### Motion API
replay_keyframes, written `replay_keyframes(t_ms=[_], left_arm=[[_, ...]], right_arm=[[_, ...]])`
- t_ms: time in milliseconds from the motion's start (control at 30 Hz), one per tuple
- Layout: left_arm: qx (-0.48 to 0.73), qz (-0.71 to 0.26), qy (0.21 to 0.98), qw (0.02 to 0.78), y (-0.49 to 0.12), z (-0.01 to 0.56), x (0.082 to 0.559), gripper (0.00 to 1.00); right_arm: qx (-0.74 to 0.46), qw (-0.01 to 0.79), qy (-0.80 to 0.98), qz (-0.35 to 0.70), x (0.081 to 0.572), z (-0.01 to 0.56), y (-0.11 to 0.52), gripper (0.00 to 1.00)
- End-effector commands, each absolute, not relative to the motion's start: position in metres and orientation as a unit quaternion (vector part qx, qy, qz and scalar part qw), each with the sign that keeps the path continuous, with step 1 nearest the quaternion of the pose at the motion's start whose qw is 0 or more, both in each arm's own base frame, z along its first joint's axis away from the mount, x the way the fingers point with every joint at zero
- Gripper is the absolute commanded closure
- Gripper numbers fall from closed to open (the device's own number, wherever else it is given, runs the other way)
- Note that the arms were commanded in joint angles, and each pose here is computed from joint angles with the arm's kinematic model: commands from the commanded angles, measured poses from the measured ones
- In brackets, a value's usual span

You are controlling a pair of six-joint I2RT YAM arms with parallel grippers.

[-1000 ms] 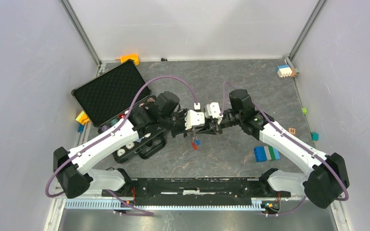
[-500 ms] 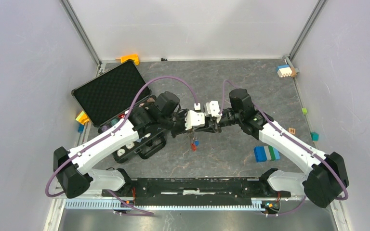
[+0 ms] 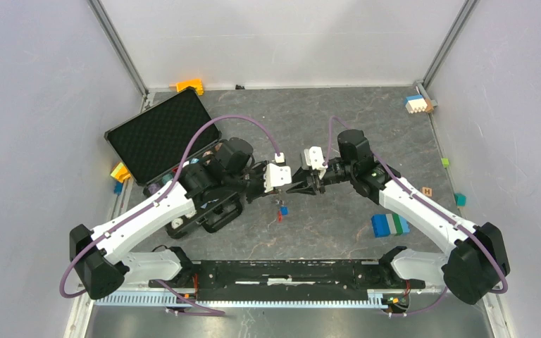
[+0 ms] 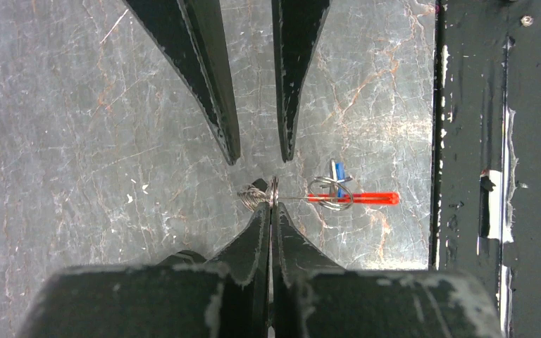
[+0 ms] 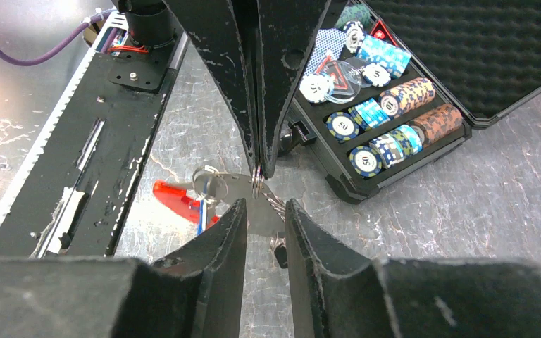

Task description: Put the keys on the keyring

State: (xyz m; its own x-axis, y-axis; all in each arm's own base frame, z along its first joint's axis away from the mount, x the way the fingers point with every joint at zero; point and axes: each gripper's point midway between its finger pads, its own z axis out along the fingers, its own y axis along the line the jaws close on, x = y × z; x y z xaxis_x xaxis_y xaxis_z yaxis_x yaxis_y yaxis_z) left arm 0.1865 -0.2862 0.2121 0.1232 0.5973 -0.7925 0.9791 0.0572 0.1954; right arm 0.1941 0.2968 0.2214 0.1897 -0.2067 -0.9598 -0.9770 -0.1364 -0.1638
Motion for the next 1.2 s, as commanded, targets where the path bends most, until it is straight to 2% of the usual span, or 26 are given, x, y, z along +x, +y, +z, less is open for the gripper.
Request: replay_keyframes(t_ms=[0, 567, 1000, 1167], left_arm=[[0.639, -0.259, 0.578, 0.436, -0.292, 0.237, 0.189, 0.98], [0.635, -0.274, 0.582, 0.426, -0.299, 0.237, 0.189, 0.98], [0.635, -0.276, 0.584, 0.424, -0.300, 0.236, 0.188, 0.98], [0.633, -0.276, 0.585, 0.426, -0.299, 0.237, 0.189, 0.98]], right_arm=[[-0.621, 0.463, 0.455, 0.440, 0.191, 0.232, 0.299, 0.67], [-0.605, 0.451, 0.462, 0.466, 0.189, 0.226, 0.307, 0.70], [-0.603, 0.444, 0.464, 0.473, 0.187, 0.224, 0.311, 0.79], [-0.602, 0.444, 0.468, 0.471, 0.189, 0.222, 0.311, 0.80]])
